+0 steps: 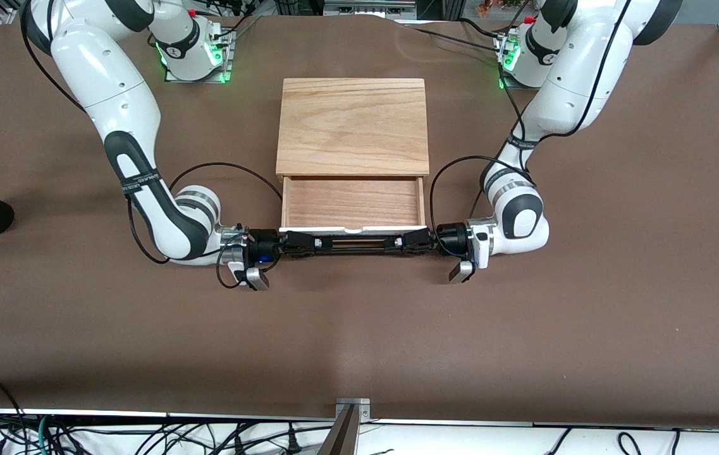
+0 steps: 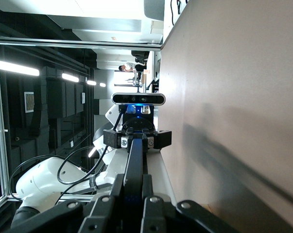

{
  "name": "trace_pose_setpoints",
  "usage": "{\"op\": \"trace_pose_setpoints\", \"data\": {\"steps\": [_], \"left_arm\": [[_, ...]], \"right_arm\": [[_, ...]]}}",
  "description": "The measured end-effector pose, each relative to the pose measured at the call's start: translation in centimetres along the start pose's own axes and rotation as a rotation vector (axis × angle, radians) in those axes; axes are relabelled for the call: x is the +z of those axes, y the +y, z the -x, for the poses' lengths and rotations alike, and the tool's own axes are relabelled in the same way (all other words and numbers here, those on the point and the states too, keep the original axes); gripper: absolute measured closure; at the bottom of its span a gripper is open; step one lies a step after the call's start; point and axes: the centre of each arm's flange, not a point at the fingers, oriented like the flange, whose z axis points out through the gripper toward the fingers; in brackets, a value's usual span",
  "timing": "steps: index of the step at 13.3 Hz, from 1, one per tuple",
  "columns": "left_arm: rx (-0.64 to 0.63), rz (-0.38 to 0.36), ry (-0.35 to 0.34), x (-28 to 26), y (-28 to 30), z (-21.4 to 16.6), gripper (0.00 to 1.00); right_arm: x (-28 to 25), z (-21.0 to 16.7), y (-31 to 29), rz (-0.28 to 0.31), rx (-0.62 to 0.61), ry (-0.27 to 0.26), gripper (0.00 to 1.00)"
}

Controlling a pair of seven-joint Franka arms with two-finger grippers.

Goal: Pull top drawer with both arms simultaneously
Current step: 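Pull the drawer outward with both grippers together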

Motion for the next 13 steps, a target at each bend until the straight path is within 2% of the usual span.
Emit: {"op": "trace_pose_setpoints", "data": {"steps": [6,7,9,13], "left_arm": [[-0.012,0.005,-0.011,0.3,-0.4,-1.0,0.82],[-0.023,-0.004,-0.003,-0.2,-0.6,-1.2,0.82],[-0.037,-0.006,-0.001,-0.4,-0.7,-1.3,0.82],[-0.039,-0.006,0.000,-0.4,-0.7,-1.3,0.82]], "right_arm": [[-0.3,-0.4,0.1,0.011,0.005,0.014,0.81],[-1.0,-0.8,0.1,0.022,0.000,0.027,0.76],[-3.2,-1.9,0.0,0.032,-0.015,0.047,0.53],[-4.0,-2.1,0.0,0.040,-0.024,0.039,0.11]]}}
